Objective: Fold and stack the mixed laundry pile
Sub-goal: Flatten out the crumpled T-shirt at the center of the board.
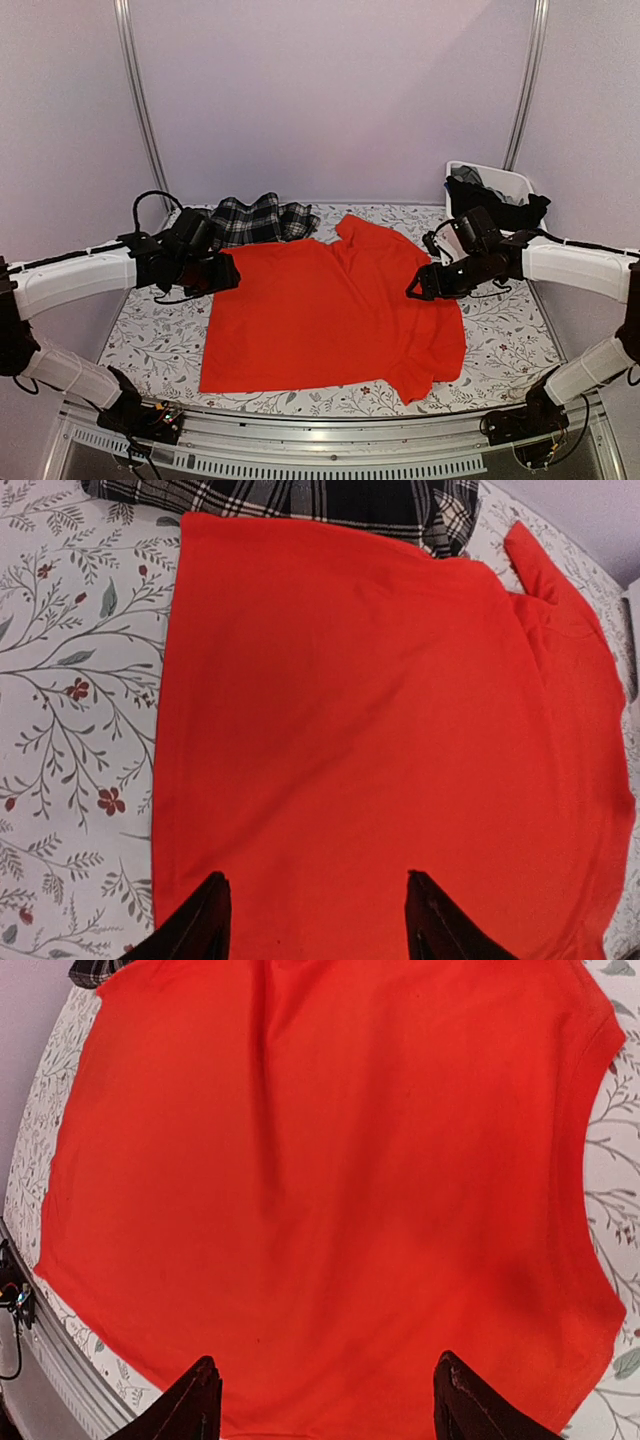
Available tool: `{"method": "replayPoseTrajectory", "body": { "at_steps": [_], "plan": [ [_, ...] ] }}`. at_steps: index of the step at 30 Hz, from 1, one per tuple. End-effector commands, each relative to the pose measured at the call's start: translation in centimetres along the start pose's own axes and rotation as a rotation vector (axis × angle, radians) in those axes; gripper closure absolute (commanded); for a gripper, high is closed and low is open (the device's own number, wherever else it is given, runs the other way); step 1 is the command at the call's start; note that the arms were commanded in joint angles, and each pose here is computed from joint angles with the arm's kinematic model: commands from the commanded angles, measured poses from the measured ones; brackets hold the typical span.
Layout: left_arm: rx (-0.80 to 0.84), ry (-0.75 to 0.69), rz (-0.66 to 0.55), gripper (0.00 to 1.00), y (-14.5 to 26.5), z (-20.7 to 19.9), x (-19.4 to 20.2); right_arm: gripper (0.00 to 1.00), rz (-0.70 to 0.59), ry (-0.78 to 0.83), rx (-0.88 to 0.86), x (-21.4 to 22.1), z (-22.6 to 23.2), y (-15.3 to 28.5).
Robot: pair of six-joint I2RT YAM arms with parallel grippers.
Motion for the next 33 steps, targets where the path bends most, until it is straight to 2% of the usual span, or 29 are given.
{"method": "replayPoseTrajectory", "body": {
  "at_steps": [1, 6, 9, 16, 19, 22, 33],
  "plan": [
    [0.086, 0.000, -0.095, 0.43, -3.7, 0.7, -4.1, 0.30, -0.137, 0.114, 0.008, -6.0, -0.5, -2.2],
    [0.065, 0.028, -0.093, 0.57, -8.3, 3.1, -6.8, 0.37, -0.095, 0.108, 0.054, -7.0, -2.5, -6.3],
    [0.076, 0.045, -0.065, 0.65, -10.5, 3.7, -7.1, 0.39, -0.048, 0.094, 0.055, -5.8, -3.4, -8.0],
    [0.056, 0.050, -0.019, 0.74, -14.7, 4.8, -7.7, 0.44, -0.007, 0.078, 0.134, -3.5, -5.9, -9.7],
    [0.004, 0.095, 0.036, 0.82, -16.3, 6.7, -7.2, 0.46, 0.023, 0.055, 0.173, -2.4, -7.0, -10.2],
    [-0.058, 0.145, 0.091, 0.89, -17.1, 9.1, -6.0, 0.47, 0.054, 0.031, 0.201, -1.1, -8.0, -10.4],
    [-0.128, 0.213, 0.134, 0.97, -15.5, 13.2, -2.9, 0.47, 0.119, -0.086, 0.199, 4.8, -8.8, -7.5]
  ]
}}
Point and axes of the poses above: each gripper's point midway between its finger pads, its own y axis back along the fingers, its own z axis along the line the jaws close on, x = y × z, the point moved 4 cm from there along y, back along the fingers, and after that the axes turned 5 degrees about -y, right-handed, at the moved point
